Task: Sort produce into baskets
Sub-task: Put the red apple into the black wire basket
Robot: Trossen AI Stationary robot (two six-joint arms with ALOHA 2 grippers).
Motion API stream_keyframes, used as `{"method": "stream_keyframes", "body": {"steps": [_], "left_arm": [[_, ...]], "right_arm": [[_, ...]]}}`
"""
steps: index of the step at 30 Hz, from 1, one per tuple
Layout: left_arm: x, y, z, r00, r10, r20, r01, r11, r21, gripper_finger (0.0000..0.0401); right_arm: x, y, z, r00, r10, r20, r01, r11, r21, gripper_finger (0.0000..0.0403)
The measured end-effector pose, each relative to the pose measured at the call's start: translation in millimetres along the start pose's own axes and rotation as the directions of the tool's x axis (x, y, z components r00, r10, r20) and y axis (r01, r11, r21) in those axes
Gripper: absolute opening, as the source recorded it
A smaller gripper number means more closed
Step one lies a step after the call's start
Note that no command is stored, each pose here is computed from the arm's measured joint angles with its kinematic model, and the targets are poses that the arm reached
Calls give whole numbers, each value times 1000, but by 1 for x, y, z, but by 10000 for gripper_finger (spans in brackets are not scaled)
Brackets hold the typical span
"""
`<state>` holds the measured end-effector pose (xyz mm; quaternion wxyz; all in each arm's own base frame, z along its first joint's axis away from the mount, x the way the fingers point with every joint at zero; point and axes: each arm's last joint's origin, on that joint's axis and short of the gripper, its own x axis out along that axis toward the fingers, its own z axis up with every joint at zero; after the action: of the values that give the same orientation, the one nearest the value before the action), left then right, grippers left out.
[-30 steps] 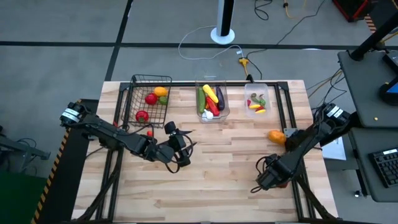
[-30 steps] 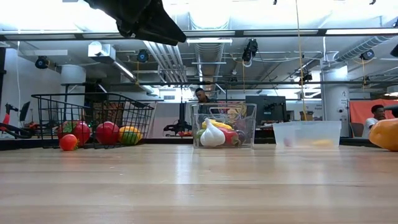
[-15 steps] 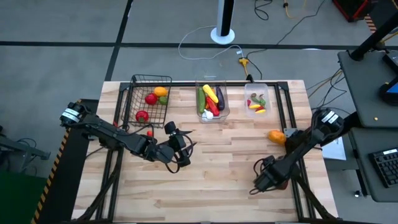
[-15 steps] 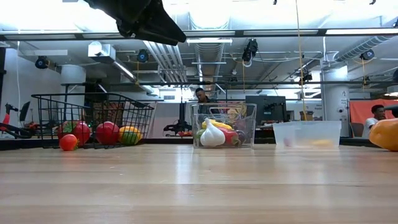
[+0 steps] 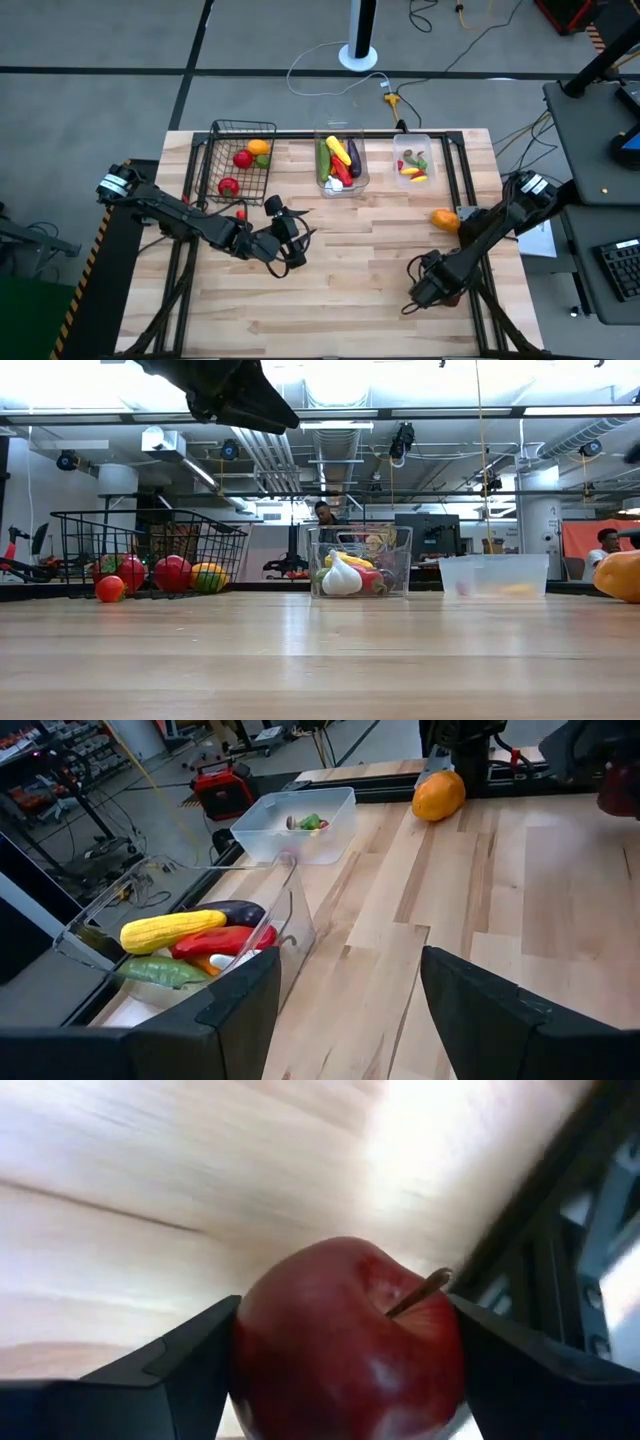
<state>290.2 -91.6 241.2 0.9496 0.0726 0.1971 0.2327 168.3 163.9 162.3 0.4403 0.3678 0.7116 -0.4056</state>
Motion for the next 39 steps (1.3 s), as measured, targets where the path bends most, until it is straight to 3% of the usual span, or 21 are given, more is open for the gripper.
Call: {"method": "stream_keyframes", "body": {"steps": [3,6,8,12,15,17,24,26,29,31,36,39], "left_arm": [[0,-1,-1,1000,-19,-4,19,1000,-12,223],[1,-3,-2,993,-116,-3,116,993,-28,223],[0,-7,-4,975,-220,11,221,975,-18,223],[-1,-12,-15,895,-438,88,437,899,21,216],[-3,-13,-23,821,-537,192,544,839,22,208],[-5,-12,-24,788,-559,256,575,818,16,203],[-6,-10,-29,776,-563,284,585,811,8,200],[-6,-10,-28,792,-540,287,564,826,-3,200],[-4,-5,-29,871,-398,290,441,891,-103,202],[-4,-3,-36,902,-337,269,383,913,-141,208],[-11,-1,-56,884,-353,308,425,879,-214,234],[-16,2,-64,862,-322,393,441,858,-265,251]], "right_arm": [[-15,3,-3,989,119,84,-116,993,-36,305],[-37,9,-2,924,318,213,-298,947,-120,308],[-52,13,-1,838,443,319,-393,895,-211,311],[-81,19,6,592,633,498,-458,773,-438,313],[-98,26,15,428,701,570,-380,712,-591,314],[-108,30,21,333,718,611,-293,695,-657,314],[-140,51,45,60,772,633,-27,635,-772,316],[-144,58,49,-42,788,614,67,615,-786,316],[-149,63,54,-231,819,526,159,565,-810,316],[-146,60,56,-331,830,449,206,528,-824,316],[-125,46,64,-492,831,261,298,442,-846,317],[-112,38,76,-546,818,183,289,388,-875,317]]}}
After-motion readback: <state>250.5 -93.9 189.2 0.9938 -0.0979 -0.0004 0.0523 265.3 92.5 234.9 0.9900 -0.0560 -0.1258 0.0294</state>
